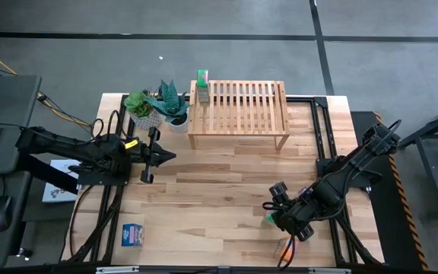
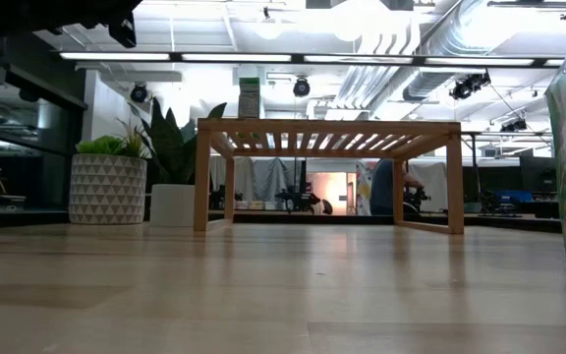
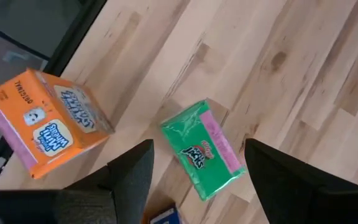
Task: Stack cereal on shelf
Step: Put the green cereal box on the shelf aligned with the other green cereal box
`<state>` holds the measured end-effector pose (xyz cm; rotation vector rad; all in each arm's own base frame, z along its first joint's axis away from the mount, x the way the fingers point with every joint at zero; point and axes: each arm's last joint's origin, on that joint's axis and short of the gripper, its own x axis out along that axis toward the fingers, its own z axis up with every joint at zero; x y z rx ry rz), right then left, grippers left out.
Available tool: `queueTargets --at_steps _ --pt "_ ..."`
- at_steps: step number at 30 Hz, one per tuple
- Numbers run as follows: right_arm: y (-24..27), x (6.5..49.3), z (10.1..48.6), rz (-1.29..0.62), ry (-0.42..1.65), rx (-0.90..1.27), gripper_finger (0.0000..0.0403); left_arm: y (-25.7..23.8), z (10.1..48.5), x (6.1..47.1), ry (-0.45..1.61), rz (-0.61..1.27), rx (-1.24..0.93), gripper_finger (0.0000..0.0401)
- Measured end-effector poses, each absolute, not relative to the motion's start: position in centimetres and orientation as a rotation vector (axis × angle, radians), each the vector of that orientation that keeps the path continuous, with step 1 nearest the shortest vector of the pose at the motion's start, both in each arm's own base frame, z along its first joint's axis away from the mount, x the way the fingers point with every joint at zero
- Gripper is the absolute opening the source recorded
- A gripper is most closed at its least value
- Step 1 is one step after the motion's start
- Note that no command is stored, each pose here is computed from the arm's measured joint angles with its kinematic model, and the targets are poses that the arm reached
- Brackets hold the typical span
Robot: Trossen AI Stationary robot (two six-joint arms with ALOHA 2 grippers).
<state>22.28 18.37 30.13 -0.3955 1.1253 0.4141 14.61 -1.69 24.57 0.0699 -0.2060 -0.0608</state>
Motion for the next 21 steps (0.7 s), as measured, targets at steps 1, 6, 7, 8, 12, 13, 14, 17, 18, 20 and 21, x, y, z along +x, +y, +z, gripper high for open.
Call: queueTargets --at_steps 1,6,7,8,12,13,14,17,18,20,21 --pt "18.32 22.26 30.12 0.405 1.126 -0.403 0.0246 -1.69 24.57 14.61 -0.206 -0.061 0.067 0.0000" --pt "18.09 22.22 30.07 0.362 1.122 -0.447 0.0246 -1.68 24.57 14.61 -0.206 -0.061 0.065 0.0000" --pt "18.05 22.20 30.06 0.358 1.124 -0.455 0.0246 -1.69 24.57 14.61 -0.206 -0.061 0.064 0.0000" --pt "18.02 22.20 30.06 0.351 1.123 -0.460 0.0246 -1.69 24.57 14.61 -0.206 -0.061 0.064 0.0000" --pt "17.77 22.35 30.08 0.290 1.113 -0.457 0.0246 -1.68 24.57 14.61 -0.206 -0.061 0.064 0.0000" --pt "17.72 22.39 30.08 0.273 1.111 -0.450 0.0245 -1.69 24.57 14.61 -0.206 -0.061 0.064 0.0000" --pt "17.66 22.44 30.08 0.265 1.110 -0.444 0.0246 -1.69 24.57 14.61 -0.206 -0.061 0.064 0.0000" --pt "17.69 22.43 30.06 0.291 1.124 -0.426 0.0246 -1.69 24.57 14.61 -0.205 -0.062 0.064 0.0000" --pt "17.75 22.39 30.05 0.304 1.128 -0.423 0.0246 -1.68 24.57 14.61 -0.205 -0.061 0.064 0.0000" --pt "17.93 22.24 30.04 0.325 1.134 -0.416 0.0246 -1.69 24.57 14.61 -0.205 -0.062 0.064 0.0000" --pt "17.99 22.20 30.04 0.328 1.135 -0.416 0.0246 -1.69 24.57 14.61 -0.205 -0.061 0.064 0.0000"
